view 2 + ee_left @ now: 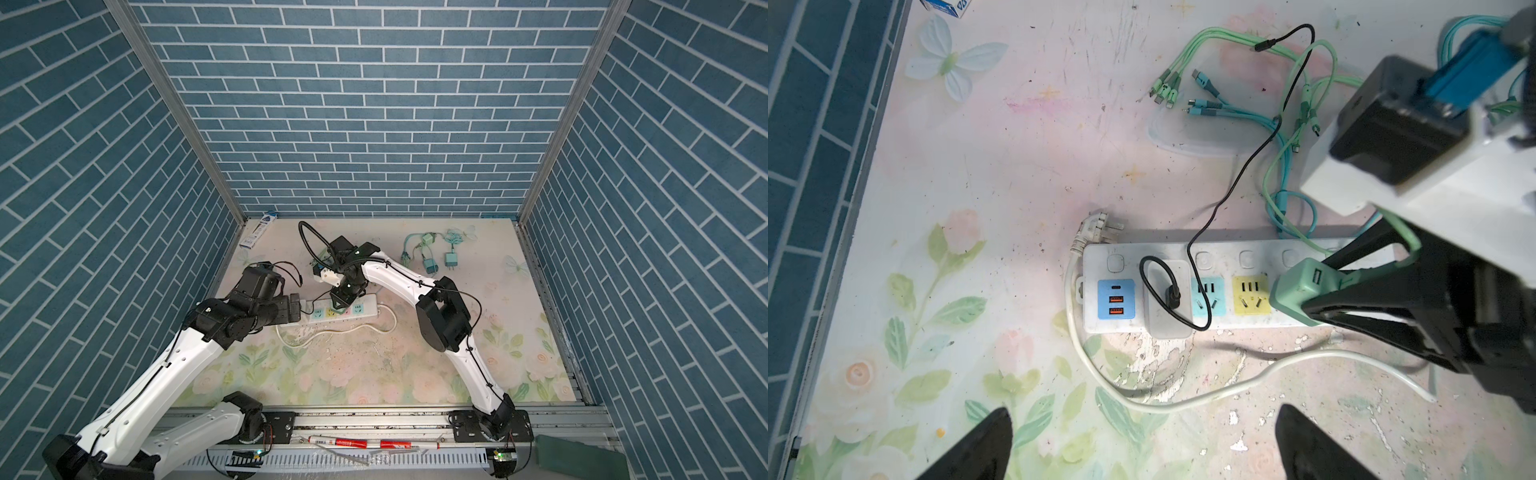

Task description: Insert the plug

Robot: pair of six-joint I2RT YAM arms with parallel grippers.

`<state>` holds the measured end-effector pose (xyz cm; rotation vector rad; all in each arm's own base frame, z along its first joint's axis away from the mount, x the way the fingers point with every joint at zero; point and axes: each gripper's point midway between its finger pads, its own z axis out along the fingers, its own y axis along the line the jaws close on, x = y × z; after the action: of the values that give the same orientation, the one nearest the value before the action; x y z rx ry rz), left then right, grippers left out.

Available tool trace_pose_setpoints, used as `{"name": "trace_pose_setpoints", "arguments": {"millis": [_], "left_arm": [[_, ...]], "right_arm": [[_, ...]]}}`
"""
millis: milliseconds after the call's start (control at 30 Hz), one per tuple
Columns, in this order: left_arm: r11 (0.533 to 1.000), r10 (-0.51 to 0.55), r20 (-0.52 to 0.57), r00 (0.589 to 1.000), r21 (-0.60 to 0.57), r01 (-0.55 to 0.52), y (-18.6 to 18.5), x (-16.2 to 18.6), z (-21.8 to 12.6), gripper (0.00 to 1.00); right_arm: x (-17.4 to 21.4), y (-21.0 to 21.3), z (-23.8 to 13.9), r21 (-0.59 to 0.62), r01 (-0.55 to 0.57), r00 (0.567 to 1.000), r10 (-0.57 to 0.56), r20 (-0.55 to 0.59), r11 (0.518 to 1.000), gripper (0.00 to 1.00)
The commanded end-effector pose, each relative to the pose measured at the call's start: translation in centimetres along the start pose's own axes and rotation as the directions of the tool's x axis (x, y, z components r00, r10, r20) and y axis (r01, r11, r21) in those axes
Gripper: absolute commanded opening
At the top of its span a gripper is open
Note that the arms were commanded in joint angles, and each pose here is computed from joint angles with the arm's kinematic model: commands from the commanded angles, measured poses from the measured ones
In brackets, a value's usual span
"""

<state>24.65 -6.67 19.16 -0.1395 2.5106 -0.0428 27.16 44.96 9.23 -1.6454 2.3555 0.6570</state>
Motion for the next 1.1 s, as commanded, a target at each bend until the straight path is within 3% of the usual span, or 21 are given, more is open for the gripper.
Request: {"name": "trace_pose_setpoints", "arguments": {"millis": [0,233,700,1067], "left_arm": [[1.000,-0.017,-0.010,1.000,0.001,0.017,0.4,0.7,-0.2,1.00],[1.000,-0.017,0.021,1.000,0.009,0.017,0.4,0.2,-0.5,0.99],[1.000,-0.016,0.017,1.000,0.019,0.016,0.0,-0.3,0.6,1.00],[0.998,-0.056,0.018,0.998,0.020,0.056,0.9,0.5,0.3,1.00]], "right_arm": [[-2.1,0.5,-2.1,0.050,0.137,0.984,-0.142,0.105,0.989,0.10],[-3.1,1.1,-3.7,0.063,0.182,0.970,-0.190,0.151,0.981,0.10],[-3.4,3.0,-3.5,0.041,0.287,0.939,-0.290,0.185,0.957,0.09],[-4.7,3.5,-2.1,0.132,0.371,0.907,-0.389,0.161,0.919,0.08]]}}
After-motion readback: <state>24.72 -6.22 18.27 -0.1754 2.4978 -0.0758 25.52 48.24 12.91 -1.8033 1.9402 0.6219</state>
